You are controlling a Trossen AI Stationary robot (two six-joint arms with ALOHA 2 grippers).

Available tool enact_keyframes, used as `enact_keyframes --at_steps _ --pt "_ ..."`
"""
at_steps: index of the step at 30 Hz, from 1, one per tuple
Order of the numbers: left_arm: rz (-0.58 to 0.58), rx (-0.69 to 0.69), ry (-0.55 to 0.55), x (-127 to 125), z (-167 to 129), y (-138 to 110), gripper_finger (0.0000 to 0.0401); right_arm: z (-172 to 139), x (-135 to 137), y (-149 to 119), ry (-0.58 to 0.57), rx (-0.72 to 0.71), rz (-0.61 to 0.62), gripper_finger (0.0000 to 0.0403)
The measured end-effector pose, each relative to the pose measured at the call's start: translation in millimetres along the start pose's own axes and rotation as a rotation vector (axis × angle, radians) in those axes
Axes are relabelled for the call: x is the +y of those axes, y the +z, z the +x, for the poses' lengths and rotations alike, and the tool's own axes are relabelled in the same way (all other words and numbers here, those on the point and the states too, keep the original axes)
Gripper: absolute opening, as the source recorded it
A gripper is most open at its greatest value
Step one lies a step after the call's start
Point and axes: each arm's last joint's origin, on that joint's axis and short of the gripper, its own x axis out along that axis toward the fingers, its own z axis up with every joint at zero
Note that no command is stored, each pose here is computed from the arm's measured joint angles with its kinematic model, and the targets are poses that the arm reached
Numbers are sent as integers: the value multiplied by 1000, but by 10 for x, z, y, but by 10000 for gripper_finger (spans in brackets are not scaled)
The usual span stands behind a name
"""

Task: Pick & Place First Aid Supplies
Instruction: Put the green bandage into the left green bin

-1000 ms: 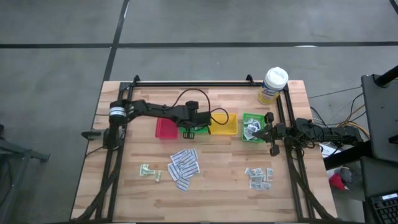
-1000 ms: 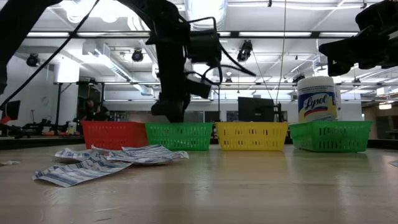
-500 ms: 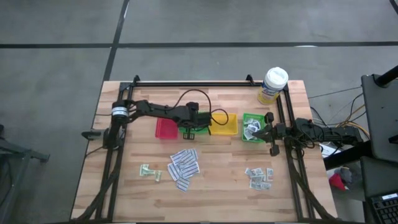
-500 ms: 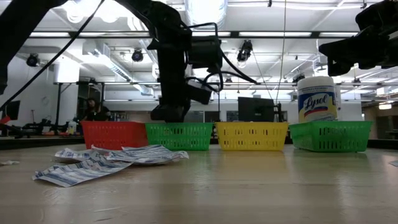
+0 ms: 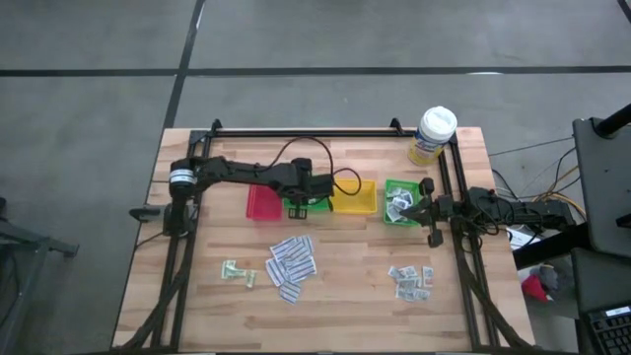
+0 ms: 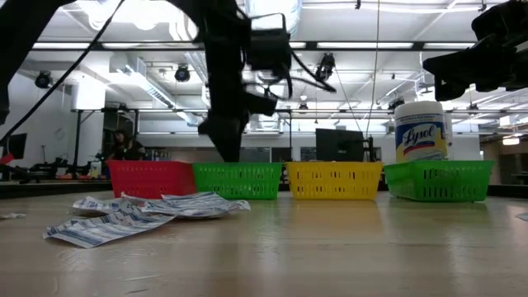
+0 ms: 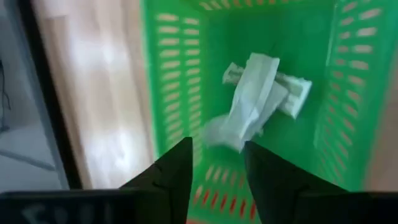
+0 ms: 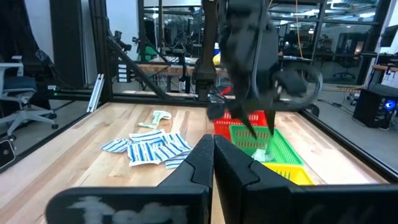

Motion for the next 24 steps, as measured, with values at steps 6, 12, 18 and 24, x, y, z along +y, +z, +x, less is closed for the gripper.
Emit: enact_keyframes --at_steps 6,12,18,24 --pt "-106 17 -25 121 -582 -87 149 0 0 0 0 0 0 8" --pt "-276 13 -148 116 -1115 -250 149 0 0 0 1 0 3 8" --pt "-455 27 -419 -27 -1472 -455 149 0 1 0 1 0 3 8" --pt "-618 96 -544 -294 -1683 -597 149 0 1 1 1 -1 7 8"
